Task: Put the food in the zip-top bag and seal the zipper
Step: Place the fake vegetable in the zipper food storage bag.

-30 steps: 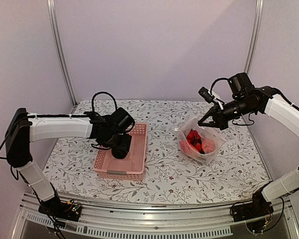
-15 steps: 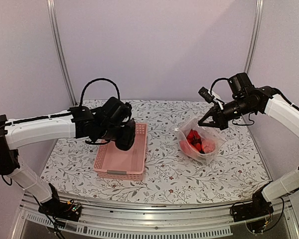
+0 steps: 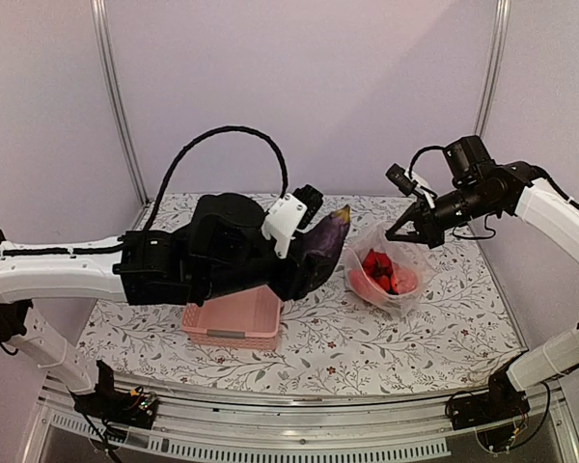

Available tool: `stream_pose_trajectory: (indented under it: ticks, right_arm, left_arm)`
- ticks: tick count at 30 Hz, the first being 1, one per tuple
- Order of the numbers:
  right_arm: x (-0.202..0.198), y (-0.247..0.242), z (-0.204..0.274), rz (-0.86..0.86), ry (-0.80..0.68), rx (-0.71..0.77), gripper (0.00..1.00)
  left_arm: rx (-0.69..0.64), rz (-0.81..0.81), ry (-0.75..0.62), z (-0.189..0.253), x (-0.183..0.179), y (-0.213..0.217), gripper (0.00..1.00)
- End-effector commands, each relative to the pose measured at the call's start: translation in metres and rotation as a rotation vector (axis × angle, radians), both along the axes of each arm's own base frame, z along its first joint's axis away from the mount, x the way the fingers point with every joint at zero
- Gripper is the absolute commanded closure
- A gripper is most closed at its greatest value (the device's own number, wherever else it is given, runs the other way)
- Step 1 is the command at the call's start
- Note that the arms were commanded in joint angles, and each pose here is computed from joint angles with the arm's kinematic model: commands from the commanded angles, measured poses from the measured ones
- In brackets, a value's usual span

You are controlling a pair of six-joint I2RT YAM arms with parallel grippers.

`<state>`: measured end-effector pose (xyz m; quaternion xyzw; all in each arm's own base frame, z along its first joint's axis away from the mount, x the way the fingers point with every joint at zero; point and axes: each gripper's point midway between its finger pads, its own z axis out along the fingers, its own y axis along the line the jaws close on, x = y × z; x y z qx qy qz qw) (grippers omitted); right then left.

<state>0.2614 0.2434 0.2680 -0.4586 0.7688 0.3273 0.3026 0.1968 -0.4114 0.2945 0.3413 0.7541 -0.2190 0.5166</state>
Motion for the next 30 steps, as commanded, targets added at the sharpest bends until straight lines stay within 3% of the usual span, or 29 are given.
stream_pose_trajectory:
  ticks: [1,4,12,19,25,30]
  right_arm:
    - [-0.005,0.000,0.012,0.010,0.010,0.002,1.00]
    - [-0.007,-0.002,0.015,0.012,0.015,-0.010,1.00]
    - [-0.031,0.004,0.024,0.082,0.046,0.001,1.00]
    - [-0.040,0.003,0.025,0.100,0.065,0.000,1.00]
    - [-0.042,0.005,0.033,0.108,0.065,0.015,1.00]
    - [-0.041,0.006,0.033,0.113,0.071,0.018,1.00]
  left_arm:
    - [-0.097,-0.223,-0.282,0.052,-0.042,-0.042,0.51]
    - [-0.072,-0.320,-0.404,0.052,-0.062,-0.066,0.50]
    - [0.058,-0.433,-0.526,0.043,-0.067,-0.125,0.50]
    - [0.240,-0.375,-0.634,0.016,-0.043,-0.146,0.51]
    - [0.332,-0.360,-0.641,-0.009,-0.030,-0.154,0.50]
    - [0.368,-0.299,-0.656,-0.015,-0.017,-0.155,0.37]
